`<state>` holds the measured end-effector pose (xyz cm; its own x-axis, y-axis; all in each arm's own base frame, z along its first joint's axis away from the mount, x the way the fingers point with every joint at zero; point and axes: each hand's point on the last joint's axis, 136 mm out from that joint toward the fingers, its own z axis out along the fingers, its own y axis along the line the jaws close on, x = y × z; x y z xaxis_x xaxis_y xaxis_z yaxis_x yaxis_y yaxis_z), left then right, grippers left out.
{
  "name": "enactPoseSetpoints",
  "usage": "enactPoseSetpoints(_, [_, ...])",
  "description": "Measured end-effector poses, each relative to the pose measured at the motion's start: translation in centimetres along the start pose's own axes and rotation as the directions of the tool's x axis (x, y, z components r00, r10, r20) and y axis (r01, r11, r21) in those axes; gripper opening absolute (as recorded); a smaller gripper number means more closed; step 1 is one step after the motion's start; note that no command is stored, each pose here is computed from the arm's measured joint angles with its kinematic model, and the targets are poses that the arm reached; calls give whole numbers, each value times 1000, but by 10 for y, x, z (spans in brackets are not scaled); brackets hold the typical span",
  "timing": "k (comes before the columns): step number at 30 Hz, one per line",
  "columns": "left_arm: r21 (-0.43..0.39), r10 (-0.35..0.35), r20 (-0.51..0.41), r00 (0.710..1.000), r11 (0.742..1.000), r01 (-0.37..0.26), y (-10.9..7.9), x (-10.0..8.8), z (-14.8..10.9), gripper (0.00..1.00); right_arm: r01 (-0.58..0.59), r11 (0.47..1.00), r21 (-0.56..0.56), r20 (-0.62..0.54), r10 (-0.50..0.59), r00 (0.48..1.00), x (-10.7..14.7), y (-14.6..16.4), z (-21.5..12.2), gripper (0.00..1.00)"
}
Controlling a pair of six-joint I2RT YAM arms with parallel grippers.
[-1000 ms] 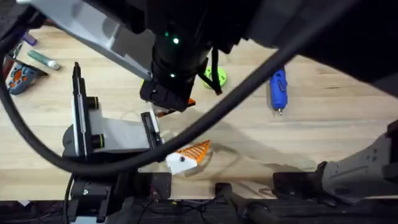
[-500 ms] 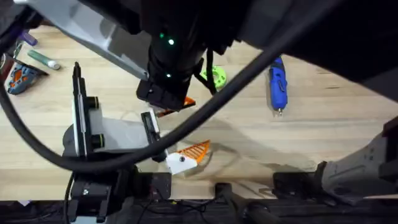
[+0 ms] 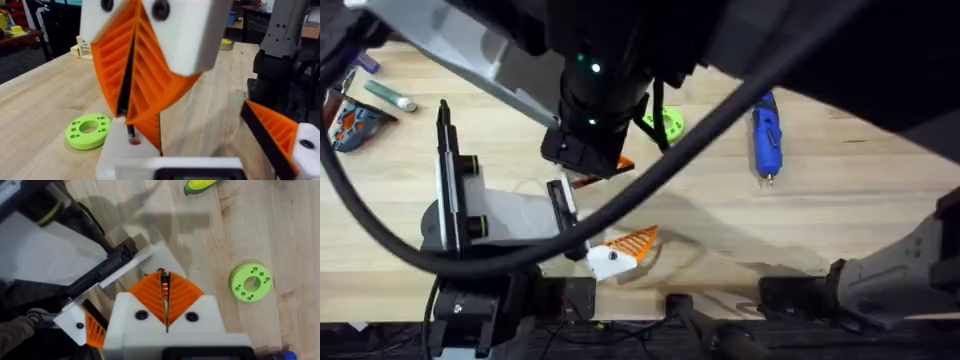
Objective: Pick up the gripper from the table and insert it into the empty holder that is missing its gripper. Then pick up a screw, insert it into the mounting hole, and use the screwdriver to tighten it. Finally, clean up the table by picking up the vegetable and placing it into the bucket.
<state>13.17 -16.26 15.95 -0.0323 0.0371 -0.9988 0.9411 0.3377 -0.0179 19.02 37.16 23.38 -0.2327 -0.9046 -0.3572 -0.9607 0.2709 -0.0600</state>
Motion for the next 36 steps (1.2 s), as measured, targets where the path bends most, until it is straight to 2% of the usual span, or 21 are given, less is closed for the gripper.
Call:
enactPoseSetpoints(13, [0,1,0,1000,1000,-1,0,0,0,986,-4,1000,0,-1,4,1000,2,0,-3,6])
enactPoseSetpoints(23, [0,1,0,1000,1000,-1,0,0,0,987,-3,1000,11,50,2,999,-3,0,-21,6])
enactPoseSetpoints(36, [0,1,0,1000,1000,-1,0,0,0,985,-1,1000,-10,54,1,999,-4,4,-21,6])
